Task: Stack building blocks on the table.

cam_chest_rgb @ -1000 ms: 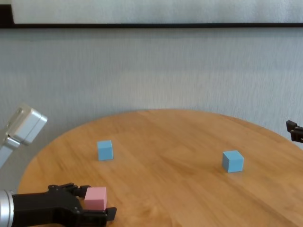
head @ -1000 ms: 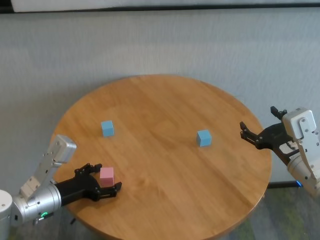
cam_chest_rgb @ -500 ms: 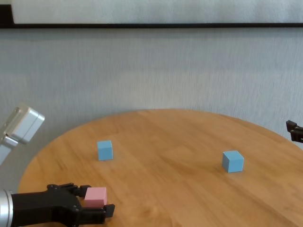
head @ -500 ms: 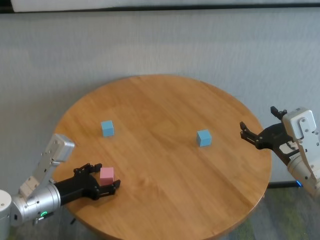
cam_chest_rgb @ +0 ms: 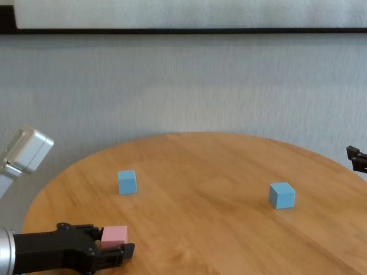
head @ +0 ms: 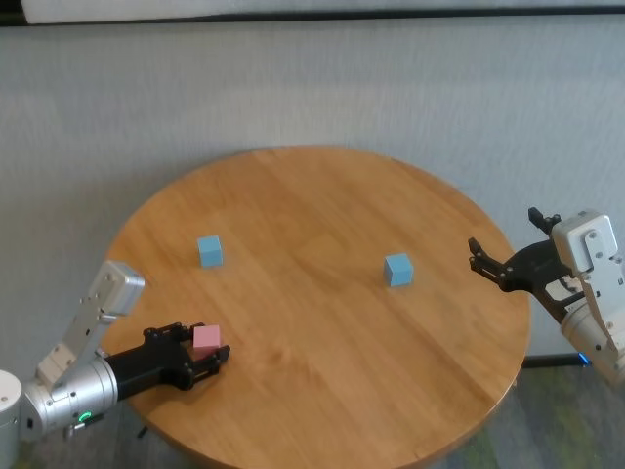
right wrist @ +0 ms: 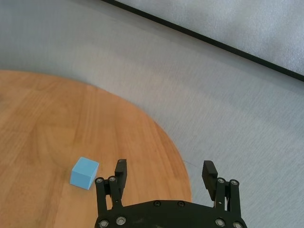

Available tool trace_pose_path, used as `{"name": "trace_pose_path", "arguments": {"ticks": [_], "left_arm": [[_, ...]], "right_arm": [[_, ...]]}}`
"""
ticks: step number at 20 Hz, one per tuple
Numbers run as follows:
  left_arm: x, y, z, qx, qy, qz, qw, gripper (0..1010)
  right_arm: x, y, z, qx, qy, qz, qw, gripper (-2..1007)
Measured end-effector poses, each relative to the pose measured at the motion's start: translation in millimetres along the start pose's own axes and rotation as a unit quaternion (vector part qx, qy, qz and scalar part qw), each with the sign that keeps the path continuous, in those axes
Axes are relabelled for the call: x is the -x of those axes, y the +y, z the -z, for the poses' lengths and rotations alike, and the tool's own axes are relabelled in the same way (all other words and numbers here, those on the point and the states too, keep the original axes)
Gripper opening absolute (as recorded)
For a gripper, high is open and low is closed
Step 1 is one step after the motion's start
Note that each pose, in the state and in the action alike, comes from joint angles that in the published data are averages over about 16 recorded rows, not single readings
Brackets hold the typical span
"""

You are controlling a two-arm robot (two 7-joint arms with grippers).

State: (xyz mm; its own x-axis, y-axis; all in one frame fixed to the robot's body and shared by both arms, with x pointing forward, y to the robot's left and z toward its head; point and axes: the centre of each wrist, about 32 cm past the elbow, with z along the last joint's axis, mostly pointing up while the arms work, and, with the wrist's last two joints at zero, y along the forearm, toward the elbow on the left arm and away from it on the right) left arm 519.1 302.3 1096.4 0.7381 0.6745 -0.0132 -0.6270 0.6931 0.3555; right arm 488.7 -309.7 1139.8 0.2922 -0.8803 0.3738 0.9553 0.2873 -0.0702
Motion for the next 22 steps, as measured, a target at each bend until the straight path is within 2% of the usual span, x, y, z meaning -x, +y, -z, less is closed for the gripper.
{"name": "trace_pose_path", "arguments": {"ticks": [7,11,16,22], "left_arm": [[-0.2,1.3,-1.5,0.002,-0.003,-0.007,1.0000,572],[-1.6,2.3,-7.1,0.006,-0.011,-0.015,0.9998,561],[-5.4,0.2,-22.1,0.017,-0.030,-0.022,0.9991,561],[-10.9,-8.0,-47.4,0.034,-0.061,-0.023,0.9973,561]], "right_arm": [[0.0,0.0,0.0,0.000,0.000,0.000,1.0000,1000],[0.0,0.0,0.0,0.000,0.000,0.000,1.0000,1000],[0.0,0.0,0.0,0.000,0.000,0.000,1.0000,1000],[0.0,0.0,0.0,0.000,0.000,0.000,1.0000,1000]]}}
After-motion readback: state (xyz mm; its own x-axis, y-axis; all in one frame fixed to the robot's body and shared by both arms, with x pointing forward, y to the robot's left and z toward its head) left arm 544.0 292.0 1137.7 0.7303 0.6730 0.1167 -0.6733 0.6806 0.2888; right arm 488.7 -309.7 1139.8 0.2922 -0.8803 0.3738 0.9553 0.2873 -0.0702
